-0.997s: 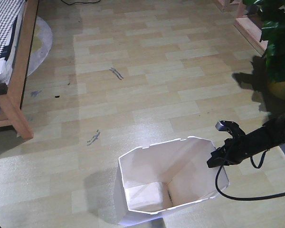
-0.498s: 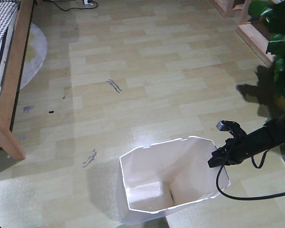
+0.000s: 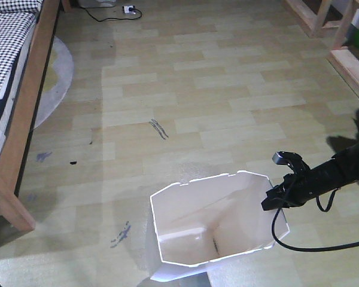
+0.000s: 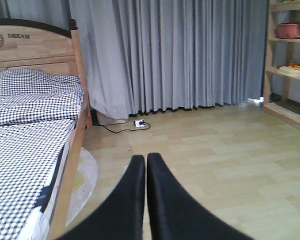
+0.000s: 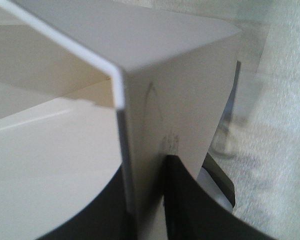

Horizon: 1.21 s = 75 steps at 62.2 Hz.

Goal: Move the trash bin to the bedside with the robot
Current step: 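Hold the bin in the right gripper while the base turns toward the bed, then hold the bin in the right gripper while driving toward the bedside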

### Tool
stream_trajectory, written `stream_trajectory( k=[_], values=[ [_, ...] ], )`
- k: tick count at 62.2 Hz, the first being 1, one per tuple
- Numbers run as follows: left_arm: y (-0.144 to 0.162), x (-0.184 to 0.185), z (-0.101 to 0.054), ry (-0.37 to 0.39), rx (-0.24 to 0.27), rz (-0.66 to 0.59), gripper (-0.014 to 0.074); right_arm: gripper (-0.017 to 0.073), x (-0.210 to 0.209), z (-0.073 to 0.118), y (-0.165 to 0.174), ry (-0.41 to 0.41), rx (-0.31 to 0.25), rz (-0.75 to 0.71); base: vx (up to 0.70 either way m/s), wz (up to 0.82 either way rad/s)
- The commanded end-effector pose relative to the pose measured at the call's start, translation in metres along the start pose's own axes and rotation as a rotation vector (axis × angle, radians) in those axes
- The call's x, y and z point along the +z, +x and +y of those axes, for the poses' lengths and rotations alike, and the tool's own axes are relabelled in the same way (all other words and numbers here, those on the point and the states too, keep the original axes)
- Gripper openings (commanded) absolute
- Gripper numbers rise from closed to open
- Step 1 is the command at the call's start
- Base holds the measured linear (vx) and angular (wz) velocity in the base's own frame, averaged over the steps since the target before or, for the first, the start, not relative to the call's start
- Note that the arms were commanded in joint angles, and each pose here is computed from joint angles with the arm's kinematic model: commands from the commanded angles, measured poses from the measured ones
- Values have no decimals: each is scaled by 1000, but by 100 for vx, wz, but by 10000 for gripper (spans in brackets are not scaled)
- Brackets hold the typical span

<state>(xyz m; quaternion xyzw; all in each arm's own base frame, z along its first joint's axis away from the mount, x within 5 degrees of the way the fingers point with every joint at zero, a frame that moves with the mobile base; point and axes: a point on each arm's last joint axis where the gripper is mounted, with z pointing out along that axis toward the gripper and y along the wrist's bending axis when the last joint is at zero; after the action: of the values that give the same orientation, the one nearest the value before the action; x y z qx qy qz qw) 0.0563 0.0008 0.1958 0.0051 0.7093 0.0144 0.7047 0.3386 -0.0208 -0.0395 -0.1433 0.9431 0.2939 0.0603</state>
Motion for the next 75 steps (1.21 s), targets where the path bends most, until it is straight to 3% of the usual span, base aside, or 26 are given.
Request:
stream_trajectory(
  k=[1, 75],
  values=[
    [-3, 0, 0, 7, -23, -69, -6, -4, -25, 27, -19, -191, -8, -82, 38, 15],
    [-3, 0, 0, 7, -23, -69, -6, -4, -25, 27, -19, -191, -8, -82, 33, 6]
  ],
)
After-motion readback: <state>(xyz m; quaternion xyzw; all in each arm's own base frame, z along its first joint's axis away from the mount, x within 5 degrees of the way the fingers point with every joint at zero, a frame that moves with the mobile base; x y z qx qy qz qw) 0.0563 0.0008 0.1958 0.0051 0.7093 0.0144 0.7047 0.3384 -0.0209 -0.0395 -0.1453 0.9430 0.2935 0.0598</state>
